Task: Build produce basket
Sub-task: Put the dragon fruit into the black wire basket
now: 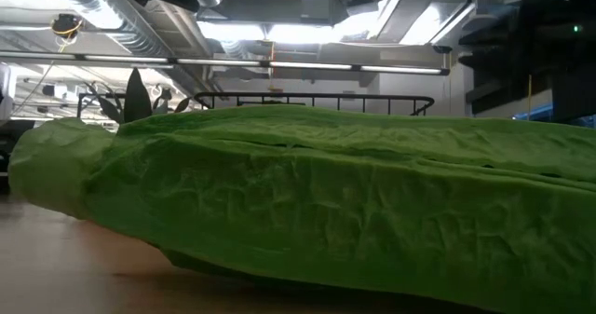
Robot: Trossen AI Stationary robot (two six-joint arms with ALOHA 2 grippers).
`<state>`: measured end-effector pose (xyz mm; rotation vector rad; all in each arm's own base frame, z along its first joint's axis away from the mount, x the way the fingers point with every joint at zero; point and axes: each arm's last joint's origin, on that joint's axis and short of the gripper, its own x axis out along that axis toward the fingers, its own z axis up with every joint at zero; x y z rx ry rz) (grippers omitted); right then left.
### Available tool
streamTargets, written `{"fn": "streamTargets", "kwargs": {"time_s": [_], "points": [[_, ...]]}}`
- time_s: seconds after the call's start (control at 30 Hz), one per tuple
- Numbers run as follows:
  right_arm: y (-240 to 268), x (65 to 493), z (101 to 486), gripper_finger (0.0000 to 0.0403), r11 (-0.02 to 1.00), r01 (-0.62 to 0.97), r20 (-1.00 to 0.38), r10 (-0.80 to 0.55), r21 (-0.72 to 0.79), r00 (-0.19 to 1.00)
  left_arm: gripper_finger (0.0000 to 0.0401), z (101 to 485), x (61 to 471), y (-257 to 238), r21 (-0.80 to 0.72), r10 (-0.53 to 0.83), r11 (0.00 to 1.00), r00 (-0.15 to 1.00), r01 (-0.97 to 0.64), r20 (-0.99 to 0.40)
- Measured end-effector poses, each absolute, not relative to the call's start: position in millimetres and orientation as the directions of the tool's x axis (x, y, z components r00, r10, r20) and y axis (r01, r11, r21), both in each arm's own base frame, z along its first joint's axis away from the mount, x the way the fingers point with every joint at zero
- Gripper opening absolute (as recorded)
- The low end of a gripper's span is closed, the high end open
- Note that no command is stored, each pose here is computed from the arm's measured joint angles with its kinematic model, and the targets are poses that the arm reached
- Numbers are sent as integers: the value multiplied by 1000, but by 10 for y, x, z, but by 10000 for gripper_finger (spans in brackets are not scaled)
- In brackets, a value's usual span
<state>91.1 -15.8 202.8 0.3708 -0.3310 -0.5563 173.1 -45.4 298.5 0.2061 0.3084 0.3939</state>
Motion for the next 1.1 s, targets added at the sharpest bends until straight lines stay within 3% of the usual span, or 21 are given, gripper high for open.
{"fn": "streamTargets", "kwargs": {"time_s": [0.17, 0.47, 0.67, 0.83, 0.97, 1.1], "points": [[-183, 901, 2304, 171, 742, 584, 138, -650, 330, 747, 43, 2982, 1731, -454, 253, 406, 904, 877, -345, -256], [-190, 1207, 2577, 171, 704, 707, -218, -681, 71, 699, 43, 2982, 1732, -454, 253, 406, 904, 877, -345, -256], [-187, 1529, 2616, 171, 758, 647, -467, -603, -84, 646, 43, 2981, 1732, -454, 252, 406, 904, 877, -345, -256], [-279, 1736, 2639, 171, 765, 580, -631, -602, -280, 489, 43, 2979, 1732, -454, 253, 406, 904, 876, -345, -258], [-378, 1861, 2624, 171, 781, 450, -718, -601, -434, 351, 43, 2966, 1728, -453, 262, 408, 903, 873, -342, -268], [-461, 2001, 2556, 171, 838, 284, -786, -539, -465, 303, 43, 2964, 1728, -453, 262, 407, 903, 873, -340, -270]]}}
